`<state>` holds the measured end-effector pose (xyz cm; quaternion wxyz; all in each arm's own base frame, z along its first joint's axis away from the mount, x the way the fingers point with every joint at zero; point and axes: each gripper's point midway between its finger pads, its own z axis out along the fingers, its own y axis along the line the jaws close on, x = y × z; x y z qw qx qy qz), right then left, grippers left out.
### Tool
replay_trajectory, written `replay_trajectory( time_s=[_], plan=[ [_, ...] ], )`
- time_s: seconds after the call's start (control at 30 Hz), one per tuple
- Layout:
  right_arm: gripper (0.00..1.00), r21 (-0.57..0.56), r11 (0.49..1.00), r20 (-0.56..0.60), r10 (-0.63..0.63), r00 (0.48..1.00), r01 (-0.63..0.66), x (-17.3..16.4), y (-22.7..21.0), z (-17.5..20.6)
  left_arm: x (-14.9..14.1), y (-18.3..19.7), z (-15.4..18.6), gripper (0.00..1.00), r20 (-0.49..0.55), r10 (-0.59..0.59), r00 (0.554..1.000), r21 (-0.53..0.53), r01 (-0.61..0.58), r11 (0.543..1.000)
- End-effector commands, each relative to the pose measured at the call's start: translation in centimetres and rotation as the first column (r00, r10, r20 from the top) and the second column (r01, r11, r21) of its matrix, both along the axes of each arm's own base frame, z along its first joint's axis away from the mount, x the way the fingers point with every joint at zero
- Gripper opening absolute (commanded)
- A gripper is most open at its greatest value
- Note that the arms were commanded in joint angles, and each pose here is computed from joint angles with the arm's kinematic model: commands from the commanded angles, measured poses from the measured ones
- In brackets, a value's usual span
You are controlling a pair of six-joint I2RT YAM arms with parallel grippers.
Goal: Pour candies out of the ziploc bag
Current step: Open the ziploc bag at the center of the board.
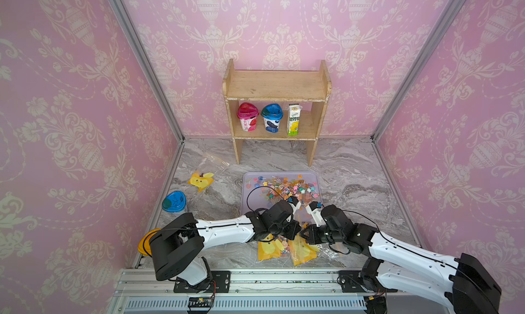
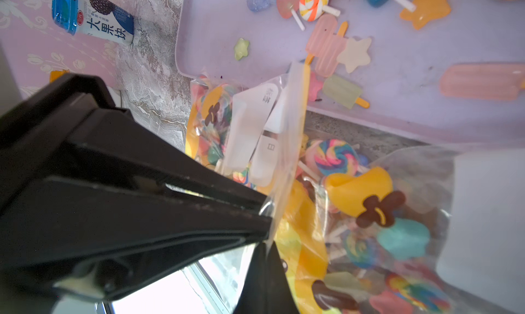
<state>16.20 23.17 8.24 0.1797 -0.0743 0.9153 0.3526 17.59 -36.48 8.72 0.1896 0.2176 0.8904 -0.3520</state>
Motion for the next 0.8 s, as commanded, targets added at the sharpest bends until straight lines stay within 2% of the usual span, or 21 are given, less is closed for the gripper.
replay_trajectory(
  time_s=[0.0, 0.13, 0.77],
  plan=[
    [0.0, -0.026, 0.999, 0.043, -0.036, 0.998, 0.037, 0.6, -0.9, 0.4, 0.1, 1.0, 0.0, 0.07, 0.014, -0.001, 1.0, 0.041, 0.001, 0.999],
    [0.0, -0.053, 0.997, 0.048, -0.052, 0.997, 0.055, 0.7, -1.5, 0.3, 0.2, 1.4, 0.2, 0.0, 0.027, 0.004, 1.0, 0.049, -0.005, 0.999],
    [0.0, -0.094, 0.991, 0.07, -0.087, 0.994, 0.093, 1.8, -2.8, 1.0, 0.8, 4.1, 3.3, 0.0, 0.106, 0.008, 0.994, 0.097, -0.018, 0.995]
  ],
)
